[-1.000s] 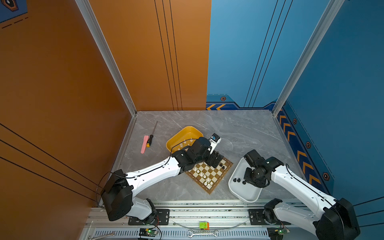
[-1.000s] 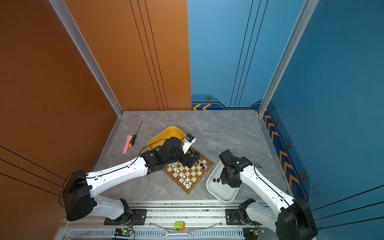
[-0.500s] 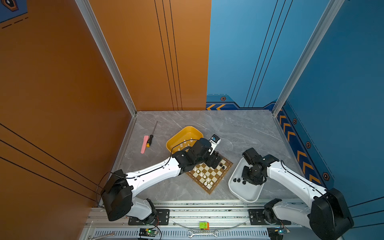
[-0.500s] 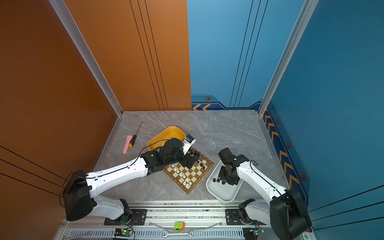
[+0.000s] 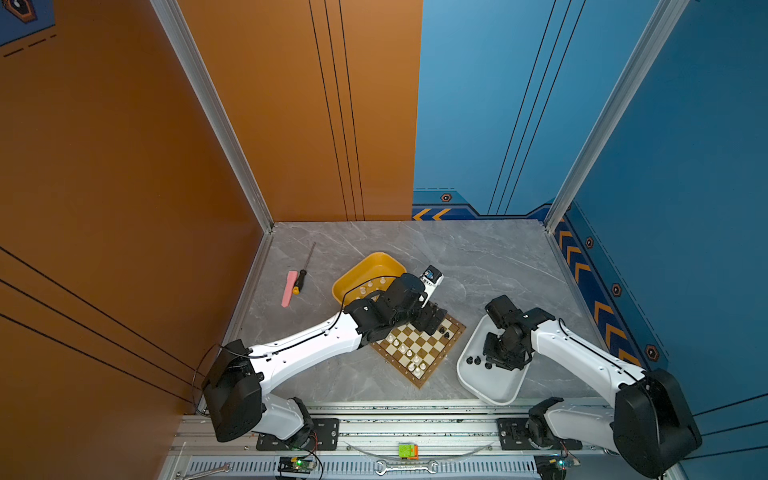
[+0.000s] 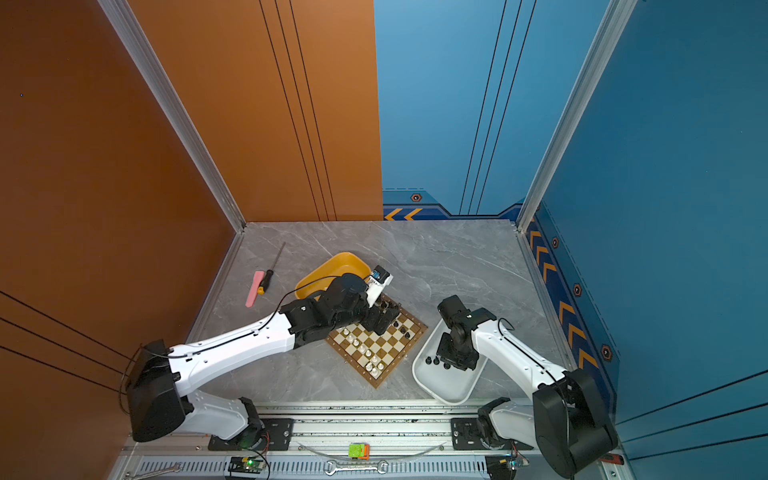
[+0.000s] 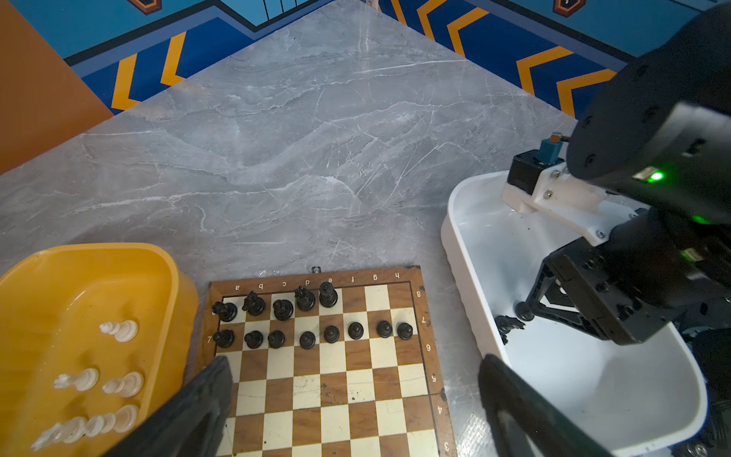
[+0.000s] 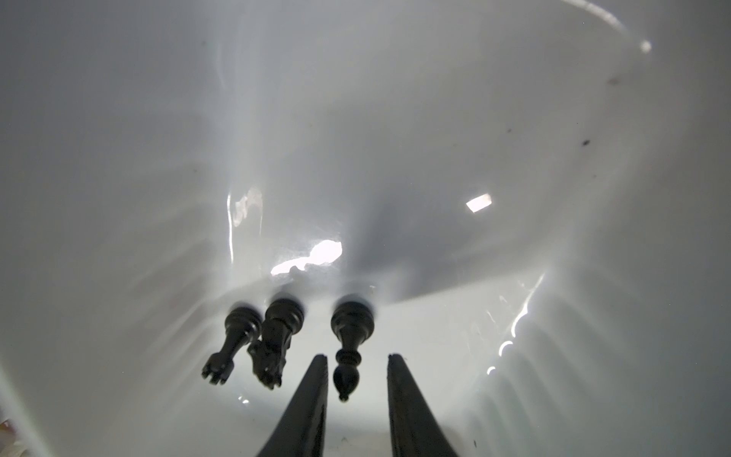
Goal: Set up the chess pieces on the board
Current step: 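Lower the right gripper onto a black piece in the white tray and grasp it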
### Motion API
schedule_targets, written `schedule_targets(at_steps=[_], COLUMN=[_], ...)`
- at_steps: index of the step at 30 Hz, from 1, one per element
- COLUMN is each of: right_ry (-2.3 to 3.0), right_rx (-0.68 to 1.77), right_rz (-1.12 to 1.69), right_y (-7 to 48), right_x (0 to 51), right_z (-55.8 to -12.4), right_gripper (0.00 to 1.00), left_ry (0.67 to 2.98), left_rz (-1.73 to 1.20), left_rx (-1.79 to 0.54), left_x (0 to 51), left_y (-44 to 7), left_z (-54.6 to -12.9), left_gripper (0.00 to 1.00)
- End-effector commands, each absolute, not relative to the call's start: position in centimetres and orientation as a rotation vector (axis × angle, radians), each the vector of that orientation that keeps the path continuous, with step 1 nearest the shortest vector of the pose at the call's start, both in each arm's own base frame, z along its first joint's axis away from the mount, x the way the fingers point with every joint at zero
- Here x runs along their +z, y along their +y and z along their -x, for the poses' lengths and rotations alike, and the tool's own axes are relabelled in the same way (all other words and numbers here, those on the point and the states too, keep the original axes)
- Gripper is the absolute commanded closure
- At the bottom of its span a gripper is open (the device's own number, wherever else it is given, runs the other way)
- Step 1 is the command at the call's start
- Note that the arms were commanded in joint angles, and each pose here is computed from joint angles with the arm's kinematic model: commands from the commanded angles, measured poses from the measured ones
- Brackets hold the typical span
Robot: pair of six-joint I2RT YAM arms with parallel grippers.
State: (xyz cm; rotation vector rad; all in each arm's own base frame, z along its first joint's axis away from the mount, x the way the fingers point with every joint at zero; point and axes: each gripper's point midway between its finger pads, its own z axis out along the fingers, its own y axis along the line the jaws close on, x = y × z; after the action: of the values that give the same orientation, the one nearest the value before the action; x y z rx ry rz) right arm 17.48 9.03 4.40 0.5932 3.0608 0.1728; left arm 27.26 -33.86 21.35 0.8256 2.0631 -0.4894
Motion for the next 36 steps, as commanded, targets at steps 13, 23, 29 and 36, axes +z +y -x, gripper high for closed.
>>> schedule_targets(at_steps=[13,23,29,36], right_ry=[3.084,3.072,3.073,3.071], right_rx=[0.171,0.186,0.186,0.179], right_rz=[-0.571,-0.592,-0.591,-0.594], right_y=[8.8,8.6,8.8,8.7], right_x=[3.8,3.9,3.9,3.9], right_z=[-17.4,-16.9,-17.0,-17.0], right_gripper=[0.74,0.74,0.75,0.77], left_ry=[2.071,2.076,2.074,2.072], left_rz=[-0.853,-0.854,-0.849,-0.840], left_rx=[-0.426,-0.428,-0.427,-0.418], left_x=[21.5,21.1,21.1,21.1], left_y=[-33.6,-33.4,-33.1,-32.6], left_z=[-27.0,-26.8,-26.6,-26.4], left_gripper=[0.02,0.02,0.02,0.02])
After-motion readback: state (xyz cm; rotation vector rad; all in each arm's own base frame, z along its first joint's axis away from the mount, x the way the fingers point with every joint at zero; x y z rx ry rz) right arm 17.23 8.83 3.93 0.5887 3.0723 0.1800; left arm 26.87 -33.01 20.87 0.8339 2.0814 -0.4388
